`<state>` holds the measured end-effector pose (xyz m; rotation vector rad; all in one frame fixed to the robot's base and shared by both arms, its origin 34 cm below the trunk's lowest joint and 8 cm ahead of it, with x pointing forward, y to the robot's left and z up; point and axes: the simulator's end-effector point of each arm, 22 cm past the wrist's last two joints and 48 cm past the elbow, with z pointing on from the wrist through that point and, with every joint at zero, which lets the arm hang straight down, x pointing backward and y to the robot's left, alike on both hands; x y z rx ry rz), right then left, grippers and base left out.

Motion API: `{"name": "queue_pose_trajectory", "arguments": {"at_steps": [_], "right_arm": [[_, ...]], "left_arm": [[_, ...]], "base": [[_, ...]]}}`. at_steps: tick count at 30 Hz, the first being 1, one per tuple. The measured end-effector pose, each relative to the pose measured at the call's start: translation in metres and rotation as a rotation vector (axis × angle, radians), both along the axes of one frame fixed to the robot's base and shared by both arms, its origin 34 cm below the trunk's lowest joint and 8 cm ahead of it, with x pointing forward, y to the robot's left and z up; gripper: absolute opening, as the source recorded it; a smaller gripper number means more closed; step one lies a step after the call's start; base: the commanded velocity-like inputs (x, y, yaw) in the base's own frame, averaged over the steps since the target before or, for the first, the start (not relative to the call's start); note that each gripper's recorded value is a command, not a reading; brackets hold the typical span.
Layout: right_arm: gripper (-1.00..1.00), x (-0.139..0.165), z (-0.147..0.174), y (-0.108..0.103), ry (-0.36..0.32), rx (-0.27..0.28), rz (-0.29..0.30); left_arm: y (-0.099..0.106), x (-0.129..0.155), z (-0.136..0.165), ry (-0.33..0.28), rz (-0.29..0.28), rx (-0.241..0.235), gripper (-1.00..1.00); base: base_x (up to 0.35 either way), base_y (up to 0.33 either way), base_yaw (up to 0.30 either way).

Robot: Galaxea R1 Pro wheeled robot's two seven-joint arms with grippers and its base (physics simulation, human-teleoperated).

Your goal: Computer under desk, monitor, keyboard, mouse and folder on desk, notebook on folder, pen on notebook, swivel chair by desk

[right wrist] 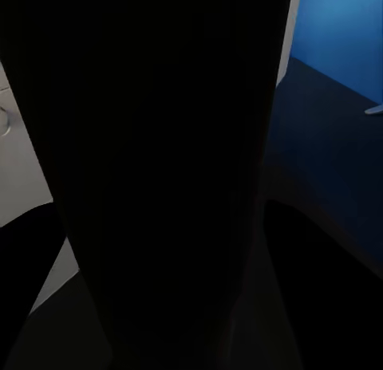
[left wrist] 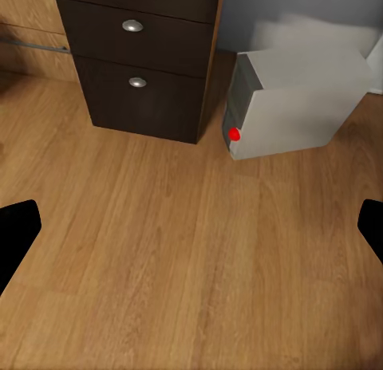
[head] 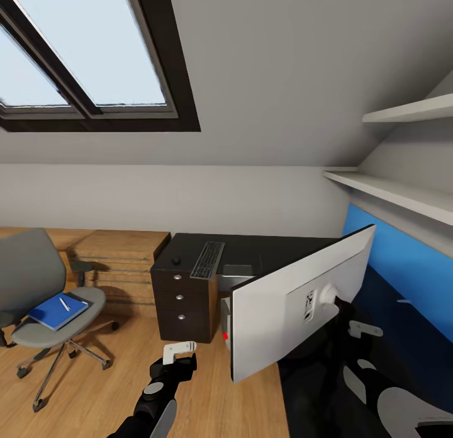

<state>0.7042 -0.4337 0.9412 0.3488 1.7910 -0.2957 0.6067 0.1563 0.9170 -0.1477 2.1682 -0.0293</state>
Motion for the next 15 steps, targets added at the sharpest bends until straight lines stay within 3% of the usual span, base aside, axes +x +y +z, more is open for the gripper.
{"name": "queue_pose_trajectory", "arguments": {"at_steps": [6,15], "right_arm": [[-1.00,0.0008,-0.0003,0.0008,0.001,-0.002,0.003],[-1.00,0.0005,0.0000,-0.0002,0.000,0.002,-0.002]], "left_arm": [[0.0015,0.0004,-0.0008,0.002,0.002,0.001,1.00],[0.0022,0.0003,-0.0007,0.001,0.002,0.003,1.00]], "base": [[-0.287,-0.069,0.000],[-0.287,-0.206,0.000]]}}
